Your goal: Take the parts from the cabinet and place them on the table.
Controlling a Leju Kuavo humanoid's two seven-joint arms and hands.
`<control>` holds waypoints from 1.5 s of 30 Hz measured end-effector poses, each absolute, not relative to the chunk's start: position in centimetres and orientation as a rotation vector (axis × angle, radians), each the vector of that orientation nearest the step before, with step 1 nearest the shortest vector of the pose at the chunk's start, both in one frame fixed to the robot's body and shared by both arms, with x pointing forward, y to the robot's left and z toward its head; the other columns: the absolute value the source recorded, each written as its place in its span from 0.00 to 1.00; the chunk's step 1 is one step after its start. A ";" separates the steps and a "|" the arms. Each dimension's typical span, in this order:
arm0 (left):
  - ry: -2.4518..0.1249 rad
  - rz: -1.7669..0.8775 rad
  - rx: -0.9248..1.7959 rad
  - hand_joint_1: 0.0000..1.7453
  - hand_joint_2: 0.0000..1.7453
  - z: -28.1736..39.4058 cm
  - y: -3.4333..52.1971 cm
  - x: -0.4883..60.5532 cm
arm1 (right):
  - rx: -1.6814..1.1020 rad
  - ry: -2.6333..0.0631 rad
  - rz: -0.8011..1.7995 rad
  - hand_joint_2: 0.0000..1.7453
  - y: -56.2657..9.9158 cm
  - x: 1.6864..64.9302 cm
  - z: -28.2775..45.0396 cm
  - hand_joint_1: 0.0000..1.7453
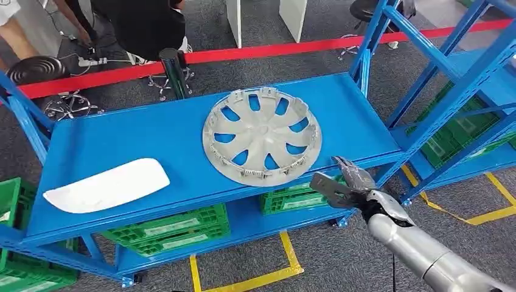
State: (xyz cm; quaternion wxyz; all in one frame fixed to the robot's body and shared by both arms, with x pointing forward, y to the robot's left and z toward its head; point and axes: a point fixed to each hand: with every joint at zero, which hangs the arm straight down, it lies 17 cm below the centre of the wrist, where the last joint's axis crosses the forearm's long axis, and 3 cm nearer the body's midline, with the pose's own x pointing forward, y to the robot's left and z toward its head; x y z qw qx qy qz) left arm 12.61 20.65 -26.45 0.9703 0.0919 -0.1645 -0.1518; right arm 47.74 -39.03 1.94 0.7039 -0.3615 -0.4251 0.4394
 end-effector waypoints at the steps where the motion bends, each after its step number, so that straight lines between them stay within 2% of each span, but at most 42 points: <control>1: -0.334 -0.303 0.185 0.00 0.00 -26.4 20.7 12.6 | -0.808 -0.939 0.984 1.00 -39.3 47.8 1.8 0.00; 20: -0.338 -0.287 0.192 0.00 0.00 -26.5 21.3 12.8 | -0.829 -0.916 0.999 1.00 -40.5 47.9 0.6 0.00; 26: -0.337 -0.291 0.189 0.00 0.00 -26.5 21.2 12.7 | -0.903 -0.971 0.996 1.00 -40.0 48.8 2.3 0.00; 30: -0.343 -0.295 0.179 0.00 0.00 -26.5 21.0 12.7 | -0.950 -1.091 1.017 1.00 -36.8 50.9 6.7 0.00; 36: -0.369 -0.298 0.160 0.00 0.00 -26.3 20.5 13.1 | -0.878 -1.356 1.032 1.00 -27.3 52.6 14.9 0.00; 40: -0.371 -0.309 0.156 0.00 0.00 -26.3 20.3 13.1 | -0.820 -1.431 1.055 1.00 -23.1 51.7 16.3 0.00; 45: -0.364 -0.311 0.153 0.00 0.00 -26.4 20.3 13.0 | -0.795 -1.498 1.047 1.00 -21.3 51.3 17.6 0.00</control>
